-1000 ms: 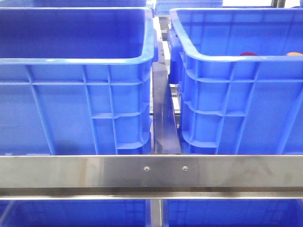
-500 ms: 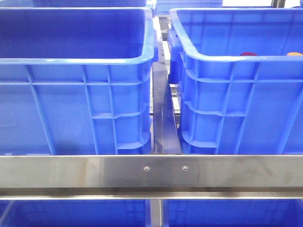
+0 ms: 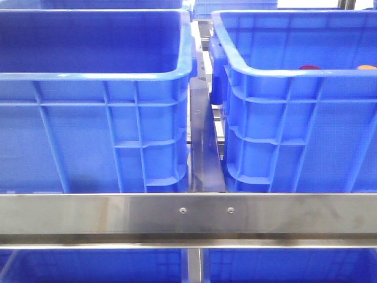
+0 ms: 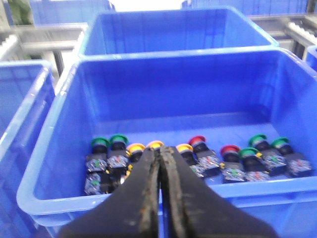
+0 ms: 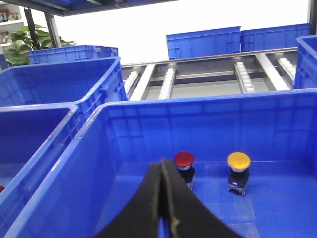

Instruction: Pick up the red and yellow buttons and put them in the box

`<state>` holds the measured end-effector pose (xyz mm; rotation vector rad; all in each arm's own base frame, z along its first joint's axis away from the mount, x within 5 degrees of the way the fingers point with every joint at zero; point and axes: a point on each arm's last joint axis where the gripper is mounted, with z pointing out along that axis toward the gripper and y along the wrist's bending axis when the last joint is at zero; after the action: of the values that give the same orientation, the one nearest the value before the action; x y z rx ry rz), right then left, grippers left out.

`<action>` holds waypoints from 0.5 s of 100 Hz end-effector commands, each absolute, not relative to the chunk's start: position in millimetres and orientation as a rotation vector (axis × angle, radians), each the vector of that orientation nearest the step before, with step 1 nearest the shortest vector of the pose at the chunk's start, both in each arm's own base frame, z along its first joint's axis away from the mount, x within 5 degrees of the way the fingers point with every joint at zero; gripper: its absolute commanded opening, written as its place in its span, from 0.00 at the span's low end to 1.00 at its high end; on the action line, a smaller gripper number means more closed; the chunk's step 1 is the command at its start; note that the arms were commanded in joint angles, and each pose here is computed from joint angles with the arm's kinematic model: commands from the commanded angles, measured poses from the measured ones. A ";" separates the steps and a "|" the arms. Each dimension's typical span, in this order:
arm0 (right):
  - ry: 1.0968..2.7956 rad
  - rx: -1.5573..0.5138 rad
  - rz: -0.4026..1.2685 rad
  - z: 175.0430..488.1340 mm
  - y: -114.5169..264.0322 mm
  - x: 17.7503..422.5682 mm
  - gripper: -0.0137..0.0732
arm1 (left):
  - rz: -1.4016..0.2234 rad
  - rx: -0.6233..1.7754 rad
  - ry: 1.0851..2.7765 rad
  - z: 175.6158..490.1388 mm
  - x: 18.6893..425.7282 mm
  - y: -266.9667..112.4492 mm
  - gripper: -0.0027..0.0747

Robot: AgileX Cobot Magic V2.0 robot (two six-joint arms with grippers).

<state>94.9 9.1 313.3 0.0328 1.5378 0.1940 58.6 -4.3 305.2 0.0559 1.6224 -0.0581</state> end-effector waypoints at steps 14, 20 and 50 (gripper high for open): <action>1.508 0.042 0.174 322.5 7.3 94.2 0.08 | -0.013 0.080 1.379 278.6 51.3 -3.3 0.01; 1.508 0.042 0.174 322.5 7.3 94.2 0.08 | -0.014 0.080 1.369 265.4 49.8 -3.3 0.01; 1.508 0.042 0.174 322.5 7.3 94.2 0.08 | -0.034 0.068 1.365 226.1 50.4 -3.7 0.01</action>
<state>94.9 9.1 313.3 0.0328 1.5378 0.1940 55.4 -3.6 212.1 0.0889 1.5224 -0.0122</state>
